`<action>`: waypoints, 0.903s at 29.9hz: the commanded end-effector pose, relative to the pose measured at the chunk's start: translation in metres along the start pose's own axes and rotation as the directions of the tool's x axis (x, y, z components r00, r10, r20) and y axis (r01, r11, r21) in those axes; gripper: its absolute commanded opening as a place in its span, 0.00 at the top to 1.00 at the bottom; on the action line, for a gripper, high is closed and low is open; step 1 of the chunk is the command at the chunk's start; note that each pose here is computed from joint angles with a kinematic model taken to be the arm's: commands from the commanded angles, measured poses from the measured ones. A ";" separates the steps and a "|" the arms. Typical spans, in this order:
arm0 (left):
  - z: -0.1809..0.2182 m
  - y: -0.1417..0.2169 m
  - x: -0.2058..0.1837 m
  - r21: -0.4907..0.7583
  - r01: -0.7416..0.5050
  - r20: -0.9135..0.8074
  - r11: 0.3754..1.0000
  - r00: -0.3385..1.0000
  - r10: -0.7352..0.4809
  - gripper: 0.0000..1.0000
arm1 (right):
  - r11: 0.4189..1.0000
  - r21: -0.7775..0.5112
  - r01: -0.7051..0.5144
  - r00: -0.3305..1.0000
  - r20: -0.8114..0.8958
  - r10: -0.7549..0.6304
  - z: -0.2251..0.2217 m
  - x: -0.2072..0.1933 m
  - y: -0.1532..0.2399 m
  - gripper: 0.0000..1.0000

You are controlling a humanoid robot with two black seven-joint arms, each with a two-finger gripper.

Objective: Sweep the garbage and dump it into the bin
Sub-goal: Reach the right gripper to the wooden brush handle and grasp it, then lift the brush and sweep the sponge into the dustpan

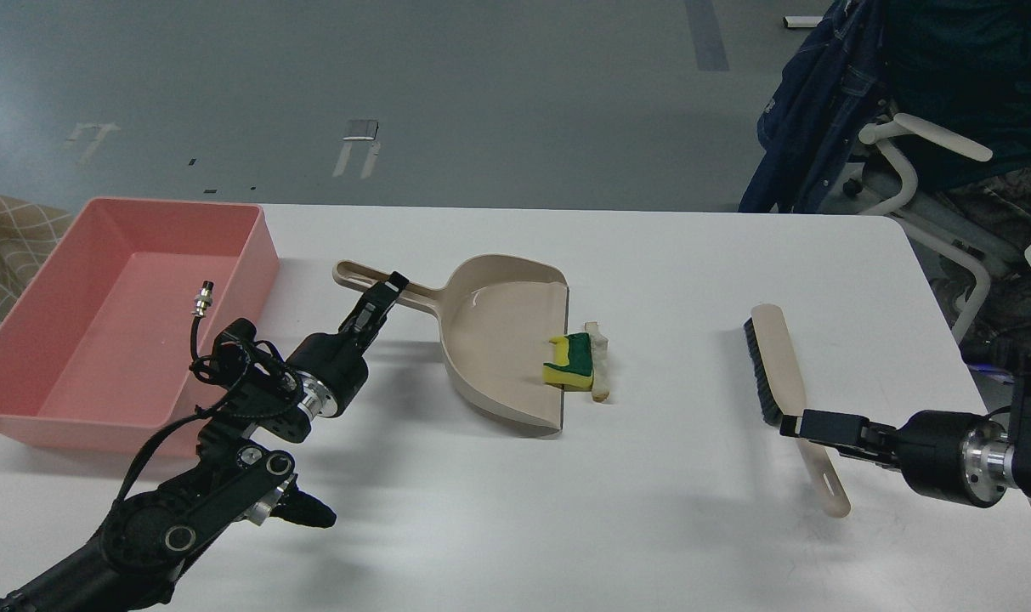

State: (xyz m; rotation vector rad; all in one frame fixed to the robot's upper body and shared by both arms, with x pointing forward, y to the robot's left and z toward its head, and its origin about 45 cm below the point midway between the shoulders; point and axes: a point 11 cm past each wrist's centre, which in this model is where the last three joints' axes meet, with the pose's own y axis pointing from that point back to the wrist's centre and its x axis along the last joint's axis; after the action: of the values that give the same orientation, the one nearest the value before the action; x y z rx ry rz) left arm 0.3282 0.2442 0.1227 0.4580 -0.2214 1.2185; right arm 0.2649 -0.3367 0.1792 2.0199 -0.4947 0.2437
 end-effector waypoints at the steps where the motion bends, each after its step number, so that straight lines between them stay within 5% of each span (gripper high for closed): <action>1: 0.000 0.000 0.000 0.000 0.000 -0.001 1.000 1.000 0.000 1.00 | 1.000 -0.014 0.004 1.000 -0.003 -0.004 -0.001 -0.001 0.000 0.21; 6: 0.000 0.000 0.000 -0.001 0.000 -0.001 1.000 1.000 0.000 1.00 | 1.000 -0.006 0.015 1.000 -0.005 -0.015 -0.004 -0.005 -0.001 0.47; 21: 0.004 -0.002 0.001 -0.010 -0.001 0.002 1.000 1.000 0.001 1.00 | 1.000 -0.006 0.026 1.000 -0.006 -0.026 -0.008 -0.009 -0.007 0.52; 27: 0.003 -0.002 0.002 -0.009 -0.003 0.002 1.000 1.000 0.003 1.00 | 1.000 -0.006 0.029 1.000 -0.006 -0.029 -0.008 -0.009 -0.007 0.68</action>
State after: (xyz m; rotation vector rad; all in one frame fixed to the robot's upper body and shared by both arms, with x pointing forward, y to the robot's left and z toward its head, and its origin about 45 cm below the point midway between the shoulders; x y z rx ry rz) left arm 0.3311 0.2435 0.1258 0.4518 -0.2296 1.2187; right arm 0.2604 -0.3244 0.1744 2.0191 -0.4636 0.2318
